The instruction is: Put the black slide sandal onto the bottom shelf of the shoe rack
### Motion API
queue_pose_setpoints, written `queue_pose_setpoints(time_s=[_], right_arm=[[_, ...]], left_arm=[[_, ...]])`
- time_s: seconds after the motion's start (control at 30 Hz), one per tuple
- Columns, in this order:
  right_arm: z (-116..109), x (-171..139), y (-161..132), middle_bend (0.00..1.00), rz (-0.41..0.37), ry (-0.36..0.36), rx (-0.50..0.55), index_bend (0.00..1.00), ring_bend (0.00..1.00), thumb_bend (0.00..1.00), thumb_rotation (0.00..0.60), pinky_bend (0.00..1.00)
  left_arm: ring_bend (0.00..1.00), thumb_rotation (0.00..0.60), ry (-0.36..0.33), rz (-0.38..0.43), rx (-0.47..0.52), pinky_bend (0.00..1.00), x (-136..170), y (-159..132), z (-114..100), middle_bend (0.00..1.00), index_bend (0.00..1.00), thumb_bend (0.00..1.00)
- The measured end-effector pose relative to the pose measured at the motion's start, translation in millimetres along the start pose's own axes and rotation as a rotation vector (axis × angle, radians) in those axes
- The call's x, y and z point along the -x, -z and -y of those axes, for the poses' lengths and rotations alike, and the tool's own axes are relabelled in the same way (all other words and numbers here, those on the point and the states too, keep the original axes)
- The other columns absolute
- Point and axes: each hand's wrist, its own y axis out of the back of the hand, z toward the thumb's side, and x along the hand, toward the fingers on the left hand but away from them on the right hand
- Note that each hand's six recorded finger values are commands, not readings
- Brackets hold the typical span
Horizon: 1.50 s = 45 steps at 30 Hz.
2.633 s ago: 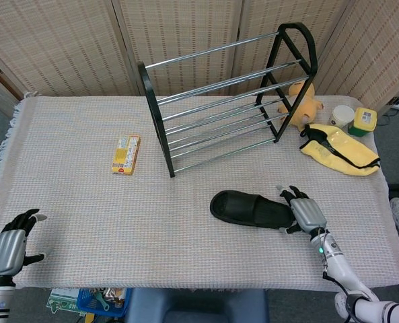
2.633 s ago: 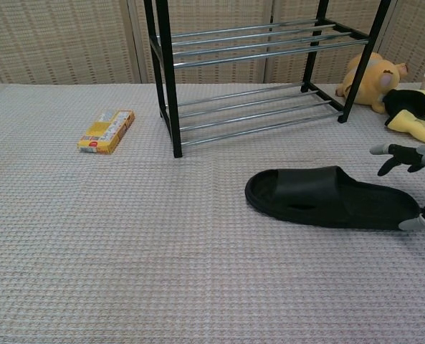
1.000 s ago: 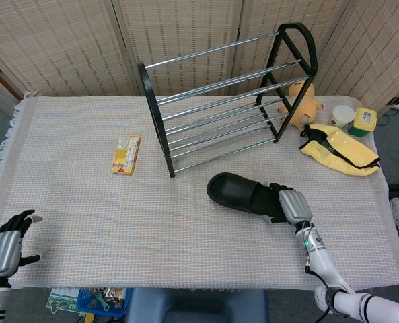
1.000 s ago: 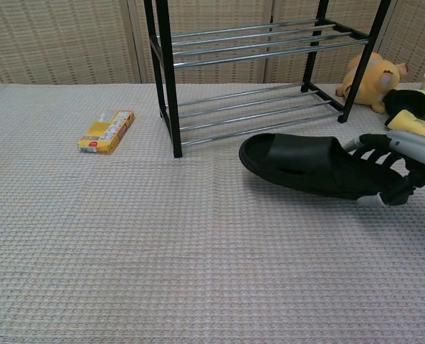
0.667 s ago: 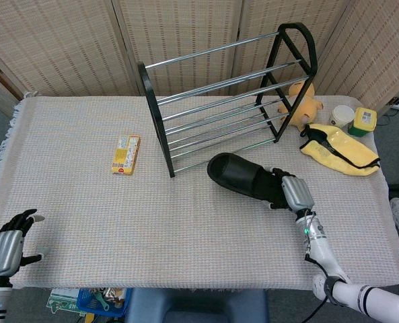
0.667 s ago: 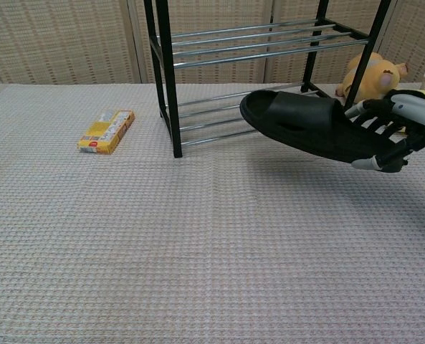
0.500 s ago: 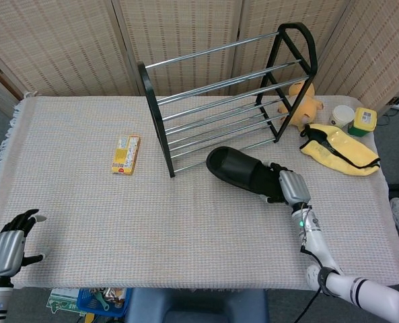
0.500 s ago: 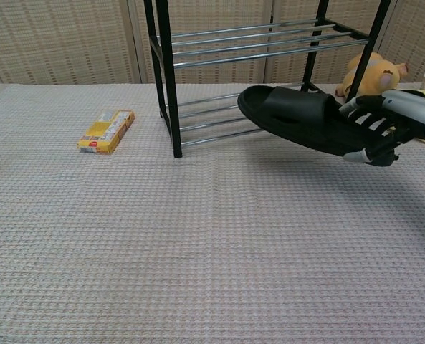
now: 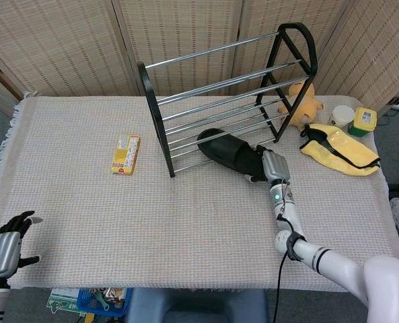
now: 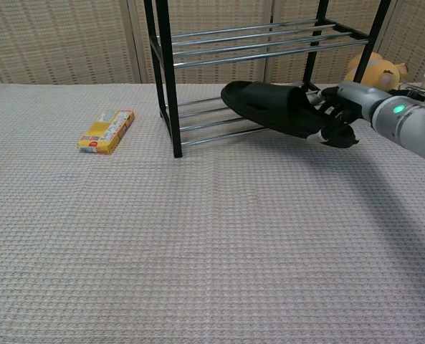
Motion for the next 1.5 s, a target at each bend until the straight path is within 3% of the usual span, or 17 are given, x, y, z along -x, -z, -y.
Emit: queue_pose_setpoints(time_s=[0.3, 0.63, 1.03, 1.17, 1.5], right_arm=[[6.9, 26.1, -31.7, 0.34, 0.042, 0.0, -0.013, 0.38, 0.21, 0.41, 0.6, 0.44], [11.0, 41.6, -36.9, 0.3, 0.108, 0.001, 0.034, 0.31, 0.16, 0.41, 0.6, 0.42], [14.0, 48.1, -61.8, 0.18, 0.05, -0.028, 0.115, 0.01, 0.04, 0.41, 0.6, 0.26], [12.9, 47.1, -64.7, 0.13, 0.022, -0.048, 0.122, 0.0, 0.0, 0.41, 0.6, 0.19], [8.7, 39.1, -53.6, 0.12, -0.011, -0.058, 0.104, 0.0, 0.0, 0.41, 0.6, 0.17]], left_arm=[[0.2, 0.6, 0.004, -0.041, -0.003, 0.31, 2.7, 13.8, 1.2, 0.2, 0.32, 0.17], [0.2, 0.6, 0.018, -0.06, -0.005, 0.31, 3.1, 19.9, 5.4, 0.2, 0.32, 0.17], [0.2, 0.6, 0.029, -0.07, -0.01, 0.31, 2.5, 21.2, 7.7, 0.2, 0.32, 0.17], [0.2, 0.6, 0.031, -0.067, -0.007, 0.31, 2.4, 20.2, 8.5, 0.2, 0.32, 0.17], [0.2, 0.6, 0.033, -0.06, -0.006, 0.31, 1.7, 18.7, 9.8, 0.2, 0.32, 0.17]])
